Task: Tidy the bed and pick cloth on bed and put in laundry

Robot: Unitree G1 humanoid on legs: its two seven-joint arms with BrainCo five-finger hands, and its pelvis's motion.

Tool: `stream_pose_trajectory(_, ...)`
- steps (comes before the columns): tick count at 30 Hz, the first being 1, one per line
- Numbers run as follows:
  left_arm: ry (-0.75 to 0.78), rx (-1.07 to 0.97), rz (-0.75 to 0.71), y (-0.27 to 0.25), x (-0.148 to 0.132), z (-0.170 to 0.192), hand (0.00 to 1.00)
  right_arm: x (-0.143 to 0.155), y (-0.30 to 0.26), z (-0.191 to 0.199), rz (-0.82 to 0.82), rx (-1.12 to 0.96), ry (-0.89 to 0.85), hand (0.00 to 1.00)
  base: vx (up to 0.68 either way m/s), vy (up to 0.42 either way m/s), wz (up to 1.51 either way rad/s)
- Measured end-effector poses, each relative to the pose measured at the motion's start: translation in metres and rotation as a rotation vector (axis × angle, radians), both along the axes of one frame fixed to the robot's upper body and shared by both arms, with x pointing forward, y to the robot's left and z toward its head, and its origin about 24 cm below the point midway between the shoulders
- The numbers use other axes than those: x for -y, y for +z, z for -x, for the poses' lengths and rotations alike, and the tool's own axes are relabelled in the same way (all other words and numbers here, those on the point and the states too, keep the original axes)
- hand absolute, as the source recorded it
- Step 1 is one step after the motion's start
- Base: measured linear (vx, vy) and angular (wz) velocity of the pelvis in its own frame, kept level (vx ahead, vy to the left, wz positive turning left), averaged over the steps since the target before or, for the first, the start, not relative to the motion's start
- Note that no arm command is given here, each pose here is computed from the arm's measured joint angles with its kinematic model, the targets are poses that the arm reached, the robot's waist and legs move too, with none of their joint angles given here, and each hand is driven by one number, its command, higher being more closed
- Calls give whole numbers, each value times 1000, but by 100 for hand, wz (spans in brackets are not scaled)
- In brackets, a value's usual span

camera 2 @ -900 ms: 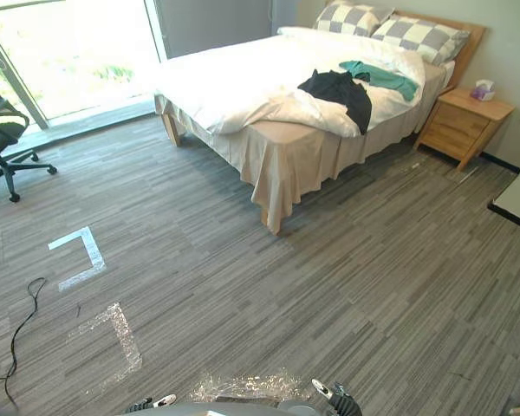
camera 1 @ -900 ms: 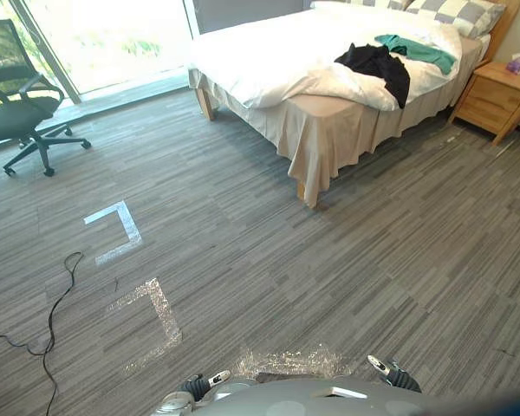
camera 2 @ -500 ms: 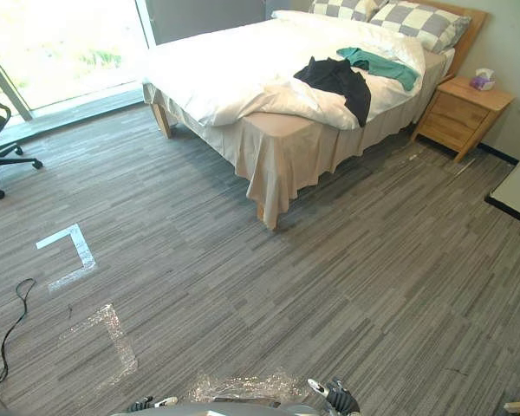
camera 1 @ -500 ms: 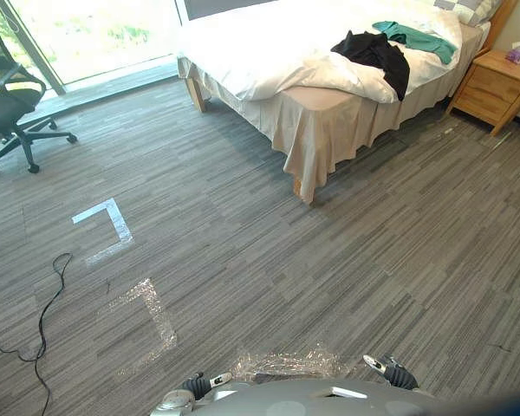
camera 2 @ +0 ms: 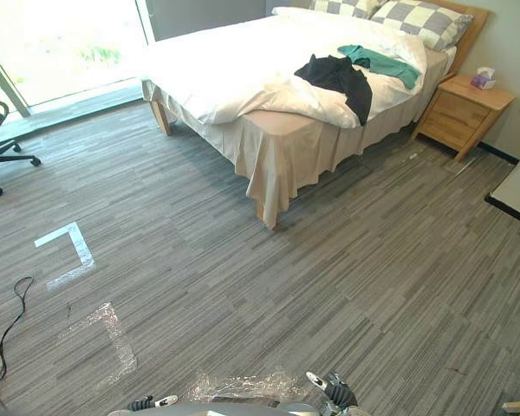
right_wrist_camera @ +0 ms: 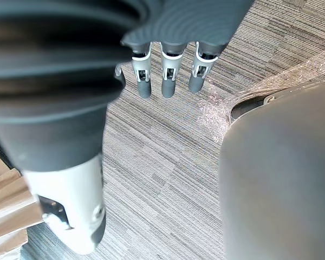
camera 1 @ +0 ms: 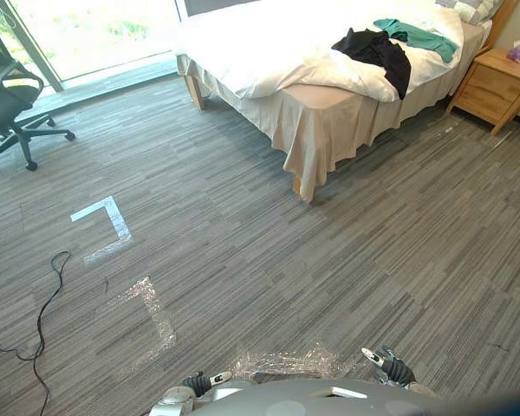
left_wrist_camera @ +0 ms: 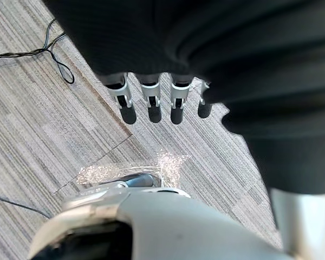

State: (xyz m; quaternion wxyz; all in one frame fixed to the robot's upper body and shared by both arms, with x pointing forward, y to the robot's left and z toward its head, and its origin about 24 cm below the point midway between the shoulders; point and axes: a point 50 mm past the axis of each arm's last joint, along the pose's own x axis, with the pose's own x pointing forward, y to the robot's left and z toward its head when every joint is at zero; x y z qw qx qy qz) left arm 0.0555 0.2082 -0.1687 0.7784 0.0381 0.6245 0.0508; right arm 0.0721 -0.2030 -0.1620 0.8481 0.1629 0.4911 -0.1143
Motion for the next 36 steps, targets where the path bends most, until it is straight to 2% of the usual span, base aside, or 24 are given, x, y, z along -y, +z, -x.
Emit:
stream_pose_trajectory(10, -29, 9, -10, 1, -3, -6, 0, 0, 1, -5, 16, 14, -16, 0, -41, -31, -13)
stream_pose_trajectory(14, -42, 22, -33, 4, -13, -15, 0, 0, 4, -16, -1, 46, -89, 0, -16, -15, -57)
stream_pose_trajectory(23, -58, 31, -33, 6, -19, -26, 0, -2, 0, -4, -61, 24, -202, 0, 245, -168, -37)
stream_pose_trajectory(25, -79, 46, 6, 4, -5, -36, 0, 8, 2, -2, -35, 37, -223, 0, 401, -338, 3)
stream_pose_trajectory(29, -93, 78, 27, 5, 3, -42, 0, 11, 3, -1, -24, 48, -248, 0, 380, -351, -14)
stream_pose_trajectory(31, -88, 70, 39, 3, 8, -38, 0, 15, 3, 1, -6, 44, -231, 0, 418, -319, -18)
stream_pose_trajectory(36, 10, 138, 47, 5, 4, -36, 0, 22, 8, -12, 51, 71, -63, 0, 455, -191, -20)
